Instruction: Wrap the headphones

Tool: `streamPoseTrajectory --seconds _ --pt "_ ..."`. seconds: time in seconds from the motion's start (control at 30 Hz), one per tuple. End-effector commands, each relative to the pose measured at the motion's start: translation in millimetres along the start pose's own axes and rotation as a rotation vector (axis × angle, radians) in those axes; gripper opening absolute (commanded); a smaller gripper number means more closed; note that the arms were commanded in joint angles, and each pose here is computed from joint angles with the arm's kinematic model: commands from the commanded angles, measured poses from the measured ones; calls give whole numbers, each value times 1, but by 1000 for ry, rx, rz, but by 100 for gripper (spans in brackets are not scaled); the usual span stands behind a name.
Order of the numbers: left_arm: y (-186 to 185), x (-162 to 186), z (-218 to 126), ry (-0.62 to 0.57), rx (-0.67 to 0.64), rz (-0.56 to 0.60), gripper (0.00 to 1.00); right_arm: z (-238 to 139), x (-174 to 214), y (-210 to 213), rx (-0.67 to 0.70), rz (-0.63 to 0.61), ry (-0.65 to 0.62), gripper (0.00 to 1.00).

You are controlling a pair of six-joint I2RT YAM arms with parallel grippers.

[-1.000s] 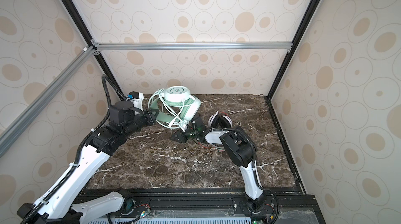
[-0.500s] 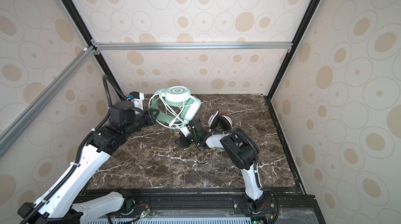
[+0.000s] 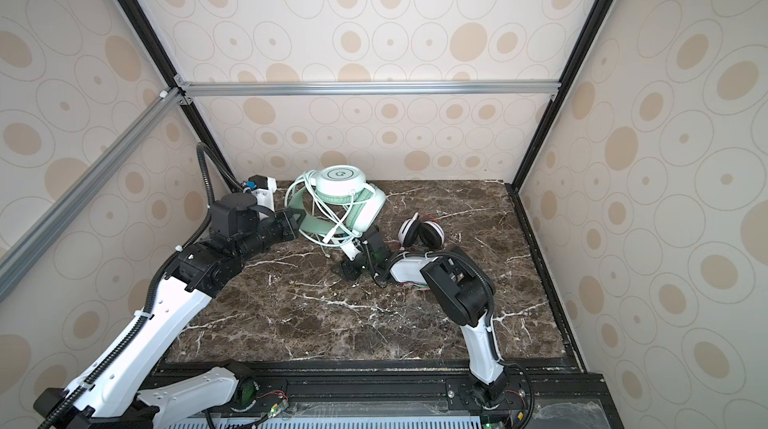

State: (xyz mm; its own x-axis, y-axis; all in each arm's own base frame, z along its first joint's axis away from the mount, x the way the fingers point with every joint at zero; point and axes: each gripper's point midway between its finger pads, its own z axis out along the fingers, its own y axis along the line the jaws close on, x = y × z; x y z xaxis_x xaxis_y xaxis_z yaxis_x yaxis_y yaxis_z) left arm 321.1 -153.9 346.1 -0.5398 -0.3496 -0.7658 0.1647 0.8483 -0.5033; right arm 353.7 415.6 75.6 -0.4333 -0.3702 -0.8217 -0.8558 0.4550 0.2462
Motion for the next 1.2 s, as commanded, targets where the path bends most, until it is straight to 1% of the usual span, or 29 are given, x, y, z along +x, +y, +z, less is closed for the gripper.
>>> streamPoseTrajectory --seconds 0.0,0.1,0.23,0.33,0.4,0.63,0.67,0.87,1.0,1.1,1.17 --pt "-21 -31 -13 -109 83 -14 0 12 -6 5 -46 -7 -16 60" --pt "-20 -31 -13 -110 82 -13 0 17 -6 7 -71 5 -11 51" --pt "-20 -31 -14 -113 81 -14 0 20 -3 6 -74 15 -8 44" --pt "-20 -31 -14 -115 80 -13 0 20 2 7 -79 17 -1 33" --pt "-19 -32 -14 -117 74 -13 0 19 5 7 -76 21 0 28" --pt "-9 -38 -18 -150 13 -31 0 6 21 6 -38 12 22 21" --pt "-5 -39 -18 -159 -7 -44 0 2 25 5 -24 13 24 18" --pt "14 -48 -25 -216 -116 -72 0 -31 41 1 98 17 33 1" --pt "28 -53 -28 -245 -200 -91 0 -52 54 -5 232 -5 104 0" --pt "37 -55 -29 -263 -247 -108 0 -68 60 -17 377 -51 184 0" --pt "42 -56 -30 -275 -275 -119 0 -82 57 -29 488 -80 210 0"
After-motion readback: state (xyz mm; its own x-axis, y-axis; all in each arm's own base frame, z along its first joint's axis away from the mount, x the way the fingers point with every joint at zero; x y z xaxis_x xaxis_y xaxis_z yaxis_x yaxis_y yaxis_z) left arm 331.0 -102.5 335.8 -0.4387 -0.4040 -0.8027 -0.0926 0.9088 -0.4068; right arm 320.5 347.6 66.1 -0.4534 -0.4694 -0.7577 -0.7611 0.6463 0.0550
